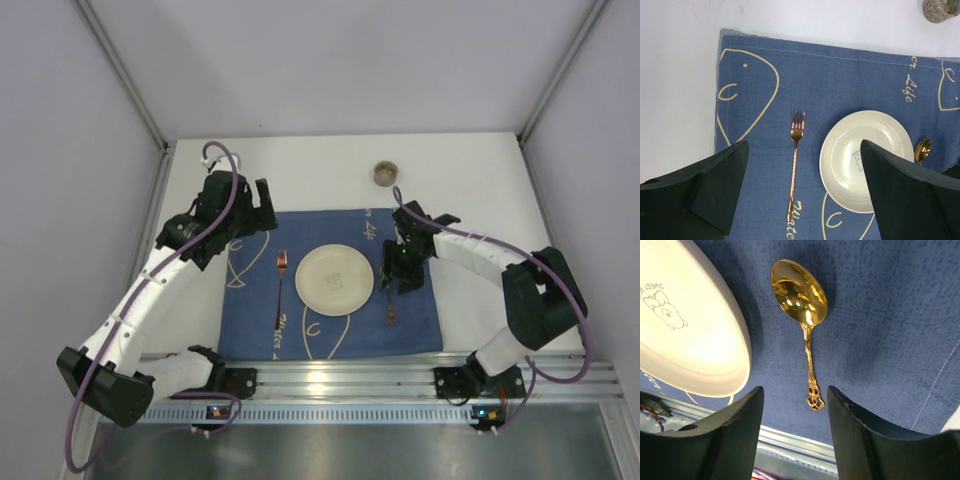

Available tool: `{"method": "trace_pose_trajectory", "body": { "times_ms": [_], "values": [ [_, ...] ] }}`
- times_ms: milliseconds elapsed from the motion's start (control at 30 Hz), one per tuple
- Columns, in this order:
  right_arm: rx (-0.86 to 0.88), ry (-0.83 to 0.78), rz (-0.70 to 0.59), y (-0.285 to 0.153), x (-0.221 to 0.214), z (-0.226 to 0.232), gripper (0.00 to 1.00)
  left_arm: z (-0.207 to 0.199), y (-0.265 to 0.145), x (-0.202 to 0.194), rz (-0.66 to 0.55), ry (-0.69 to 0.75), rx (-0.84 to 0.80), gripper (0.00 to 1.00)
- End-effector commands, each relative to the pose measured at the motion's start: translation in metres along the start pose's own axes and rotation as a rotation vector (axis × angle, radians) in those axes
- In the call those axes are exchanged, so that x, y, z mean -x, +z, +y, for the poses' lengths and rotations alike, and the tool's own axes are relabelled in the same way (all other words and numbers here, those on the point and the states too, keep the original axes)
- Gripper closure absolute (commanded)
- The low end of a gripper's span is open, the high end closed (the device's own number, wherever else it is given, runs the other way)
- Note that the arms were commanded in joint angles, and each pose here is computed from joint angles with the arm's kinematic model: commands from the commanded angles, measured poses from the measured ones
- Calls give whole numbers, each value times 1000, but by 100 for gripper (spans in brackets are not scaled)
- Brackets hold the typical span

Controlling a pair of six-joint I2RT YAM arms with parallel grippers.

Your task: Set the dinner table for one person

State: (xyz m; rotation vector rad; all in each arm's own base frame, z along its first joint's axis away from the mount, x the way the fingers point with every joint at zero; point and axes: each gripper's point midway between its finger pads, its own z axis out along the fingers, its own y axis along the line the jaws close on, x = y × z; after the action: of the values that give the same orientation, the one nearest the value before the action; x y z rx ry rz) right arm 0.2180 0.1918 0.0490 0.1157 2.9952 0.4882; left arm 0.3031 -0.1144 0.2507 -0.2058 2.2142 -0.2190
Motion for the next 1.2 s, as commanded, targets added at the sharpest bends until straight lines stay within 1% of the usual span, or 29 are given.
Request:
{"method": "trace_pose_trajectory", "body": {
  "times_ms": [0,100,167,233,267,300,333,367,400,433,467,500,533,567,600,633,667,700,733,767,800,900,1033,1133,1167],
  "values": [
    [21,-61,-17,-14,11,16,46,-4,-3,22,-64,0,-8,1],
    [8,-91,-99,-35,38,24,43,-3,-4,25,-73,7,2,1],
    [48,-104,-155,-51,61,39,41,-2,-3,25,-73,10,7,1],
    [71,-96,-178,-57,83,42,41,-2,-2,25,-69,13,9,2],
    [97,-97,-223,-69,103,51,41,-3,-2,26,-71,13,9,2],
    [88,-69,-225,-65,119,43,41,-4,0,26,-71,11,8,2],
    [114,-67,-271,-79,141,51,41,-5,1,27,-71,11,8,1],
    [115,-48,-290,-83,156,49,41,-6,1,28,-74,10,5,1],
    [94,17,-281,-76,176,33,41,-7,3,29,-73,12,5,2],
    [92,44,-292,-79,190,28,41,-6,3,30,-71,11,9,2],
    [116,58,-355,-98,217,34,41,-7,3,33,-79,11,11,2],
    [97,111,-343,-85,235,19,40,-7,4,33,-75,11,16,1],
    [98,129,-358,-86,249,17,41,-8,5,34,-77,8,15,1],
    [119,129,-405,-100,271,23,41,-8,5,35,-77,6,13,1],
    [108,155,-374,-79,283,16,41,-9,5,35,-77,7,8,1],
    [131,163,-377,-77,295,16,41,-9,6,35,-76,4,10,1],
    [160,150,-420,-88,313,25,42,-9,6,34,-77,4,11,1],
    [148,179,-388,-64,321,17,42,-7,5,34,-78,3,19,1],
    [150,187,-392,-60,329,17,43,-5,5,33,-78,6,25,1],
    [162,188,-425,-66,341,20,43,-4,5,31,-69,6,31,1],
    [152,219,-413,-51,346,12,43,-2,2,31,-73,5,34,1],
    [156,251,-432,-35,360,8,43,4,0,27,-66,5,53,1],
    [154,267,-427,-12,367,2,46,11,-3,20,-56,13,75,1],
    [123,281,-418,0,366,-7,50,16,-4,18,-49,23,92,1],
    [112,281,-410,5,364,-9,53,17,-3,19,-49,25,96,1]
  ]
}}
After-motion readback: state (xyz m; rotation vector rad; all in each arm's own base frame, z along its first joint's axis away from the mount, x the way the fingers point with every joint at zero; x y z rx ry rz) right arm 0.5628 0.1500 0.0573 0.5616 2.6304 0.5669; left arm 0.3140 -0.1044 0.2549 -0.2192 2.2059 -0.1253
